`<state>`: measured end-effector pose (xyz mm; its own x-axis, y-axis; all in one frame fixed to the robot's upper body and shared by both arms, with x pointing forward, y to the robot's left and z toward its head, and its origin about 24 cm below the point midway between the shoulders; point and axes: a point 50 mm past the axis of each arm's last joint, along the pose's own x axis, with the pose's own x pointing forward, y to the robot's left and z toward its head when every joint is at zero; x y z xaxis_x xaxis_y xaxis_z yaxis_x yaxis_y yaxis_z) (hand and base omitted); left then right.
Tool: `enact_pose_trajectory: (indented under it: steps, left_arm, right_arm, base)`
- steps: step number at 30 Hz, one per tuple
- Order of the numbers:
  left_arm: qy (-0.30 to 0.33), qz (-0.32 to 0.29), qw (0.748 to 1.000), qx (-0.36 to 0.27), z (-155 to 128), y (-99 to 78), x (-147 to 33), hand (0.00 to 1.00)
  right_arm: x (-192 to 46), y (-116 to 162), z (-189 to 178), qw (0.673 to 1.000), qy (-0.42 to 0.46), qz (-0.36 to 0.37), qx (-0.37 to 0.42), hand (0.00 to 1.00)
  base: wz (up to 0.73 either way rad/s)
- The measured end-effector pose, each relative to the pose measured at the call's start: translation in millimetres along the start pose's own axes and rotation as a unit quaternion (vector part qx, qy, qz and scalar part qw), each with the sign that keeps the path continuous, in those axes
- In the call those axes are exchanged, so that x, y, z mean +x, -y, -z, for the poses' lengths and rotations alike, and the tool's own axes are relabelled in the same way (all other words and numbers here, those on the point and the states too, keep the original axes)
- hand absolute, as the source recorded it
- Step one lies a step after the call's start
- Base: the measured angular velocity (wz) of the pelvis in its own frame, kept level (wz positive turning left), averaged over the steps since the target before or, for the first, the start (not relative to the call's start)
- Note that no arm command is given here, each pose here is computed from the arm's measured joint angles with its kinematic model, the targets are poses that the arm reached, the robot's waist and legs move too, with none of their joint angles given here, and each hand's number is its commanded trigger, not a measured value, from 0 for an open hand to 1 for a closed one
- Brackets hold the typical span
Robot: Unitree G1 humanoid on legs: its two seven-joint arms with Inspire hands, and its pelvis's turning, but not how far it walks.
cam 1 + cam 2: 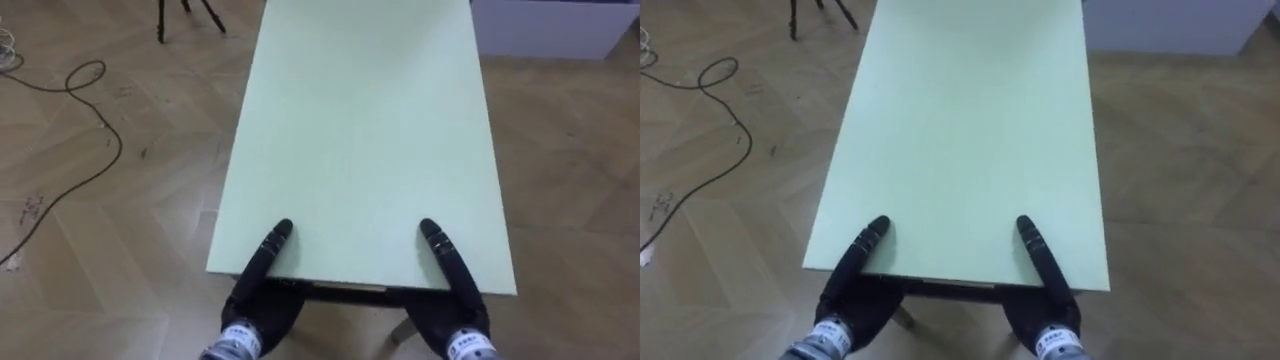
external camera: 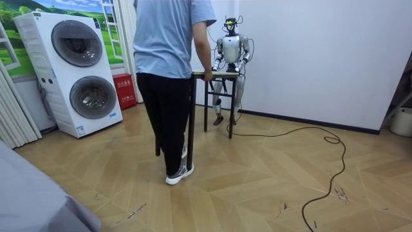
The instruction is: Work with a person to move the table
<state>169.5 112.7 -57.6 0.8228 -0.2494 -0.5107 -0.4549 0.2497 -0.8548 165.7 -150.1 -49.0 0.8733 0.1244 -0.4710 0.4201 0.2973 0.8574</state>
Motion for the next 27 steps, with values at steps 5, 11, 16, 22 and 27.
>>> enact_pose_trajectory:
  steps: [5, 11, 16, 22, 27]
  left_arm:
    - [0.007, 0.014, 1.000, 0.010, -6.6, 9.4, 0.6, 1.00]
    - [0.013, 0.018, 1.000, 0.009, -9.9, 10.1, -2.4, 1.00]
    - [0.027, 0.027, 0.999, 0.017, -17.4, 15.0, -4.3, 1.00]
    - [0.035, 0.029, 0.999, 0.030, -20.4, 19.8, -5.4, 1.00]
    - [0.037, 0.028, 0.998, 0.043, -20.5, 20.6, -4.8, 1.00]
  right_arm:
    - [0.6, -4.6, 1.2, 1.000, 0.003, -0.009, 0.013, 1.00]
    - [5.1, -11.6, 0.8, 1.000, -0.004, -0.020, 0.000, 1.00]
    - [9.9, -19.8, 4.3, 0.999, -0.006, -0.034, -0.002, 1.00]
    - [11.0, -20.2, 8.6, 0.999, -0.007, -0.034, 0.011, 1.00]
    - [11.6, -15.1, 8.4, 0.999, -0.003, -0.030, 0.015, 1.00]
  base:
    - [0.10]
    - [-0.62]
    - [-0.16]
    - [-0.08]
    - [0.22]
